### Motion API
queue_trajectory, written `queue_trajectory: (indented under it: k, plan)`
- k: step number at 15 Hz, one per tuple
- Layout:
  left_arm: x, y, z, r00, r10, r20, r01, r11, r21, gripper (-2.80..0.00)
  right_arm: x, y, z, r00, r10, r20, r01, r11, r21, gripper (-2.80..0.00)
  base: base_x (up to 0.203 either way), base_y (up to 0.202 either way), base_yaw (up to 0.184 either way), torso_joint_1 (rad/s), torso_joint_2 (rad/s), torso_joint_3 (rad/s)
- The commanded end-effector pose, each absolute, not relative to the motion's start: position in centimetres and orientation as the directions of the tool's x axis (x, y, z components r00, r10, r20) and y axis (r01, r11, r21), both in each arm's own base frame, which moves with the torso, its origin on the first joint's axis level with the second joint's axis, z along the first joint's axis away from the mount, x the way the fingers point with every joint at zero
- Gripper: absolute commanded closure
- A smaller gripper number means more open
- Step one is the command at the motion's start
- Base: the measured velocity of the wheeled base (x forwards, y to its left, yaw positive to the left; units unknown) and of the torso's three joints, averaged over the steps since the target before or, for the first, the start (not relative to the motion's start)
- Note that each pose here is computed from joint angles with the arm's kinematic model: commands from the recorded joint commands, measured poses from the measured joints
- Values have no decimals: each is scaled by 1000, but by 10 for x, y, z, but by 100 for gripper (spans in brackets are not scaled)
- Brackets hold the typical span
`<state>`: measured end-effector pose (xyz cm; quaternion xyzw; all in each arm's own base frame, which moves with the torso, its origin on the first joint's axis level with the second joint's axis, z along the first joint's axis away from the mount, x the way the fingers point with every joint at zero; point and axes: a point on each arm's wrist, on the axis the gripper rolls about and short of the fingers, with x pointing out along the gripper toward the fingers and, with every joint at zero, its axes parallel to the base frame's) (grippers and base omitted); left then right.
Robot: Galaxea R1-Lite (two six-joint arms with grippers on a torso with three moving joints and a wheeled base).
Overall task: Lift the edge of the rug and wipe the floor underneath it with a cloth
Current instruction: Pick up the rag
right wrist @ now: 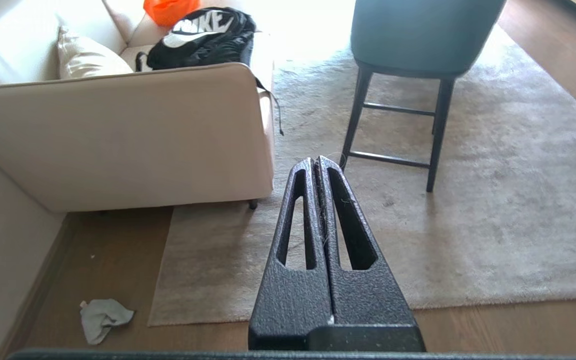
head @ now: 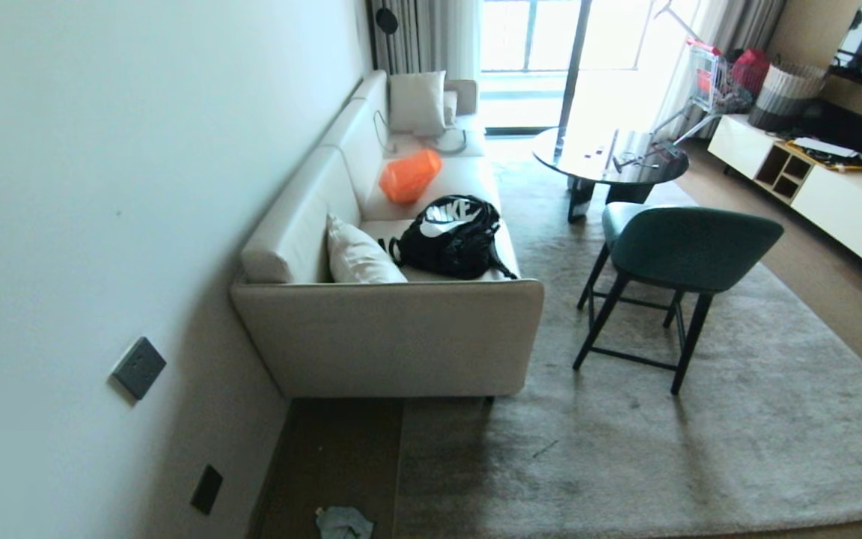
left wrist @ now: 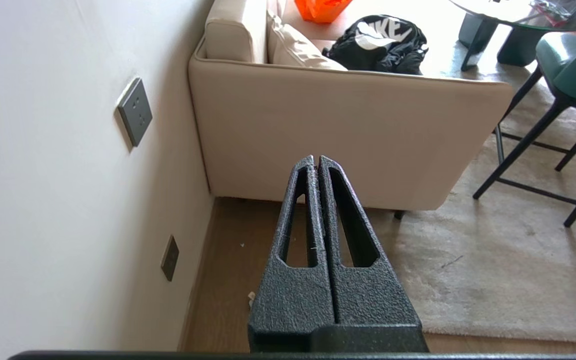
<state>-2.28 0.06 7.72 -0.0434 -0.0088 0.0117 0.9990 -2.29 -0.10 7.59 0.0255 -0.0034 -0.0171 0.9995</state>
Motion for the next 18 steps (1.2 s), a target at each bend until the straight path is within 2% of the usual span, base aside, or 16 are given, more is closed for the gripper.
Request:
queue_trajectory:
  k: [1, 13, 18]
  plan:
    - [-23, 1, 77, 1000, 25, 17, -23, 996, -88, 0, -23, -1, 76, 999, -49, 6, 49, 997, 68, 0, 0, 0, 0, -134, 335, 189]
    - [-23, 1, 77, 1000, 25, 17, -23, 996, -88, 0, -23, -1, 76, 999, -51, 6, 50, 996, 71, 0, 0, 0, 0, -135, 348, 209]
    - [-23, 1, 77, 1000, 25, 17, -23, 996, -88, 0, -23, -1, 76, 999, -51, 6, 50, 996, 71, 0, 0, 0, 0, -176, 505, 322]
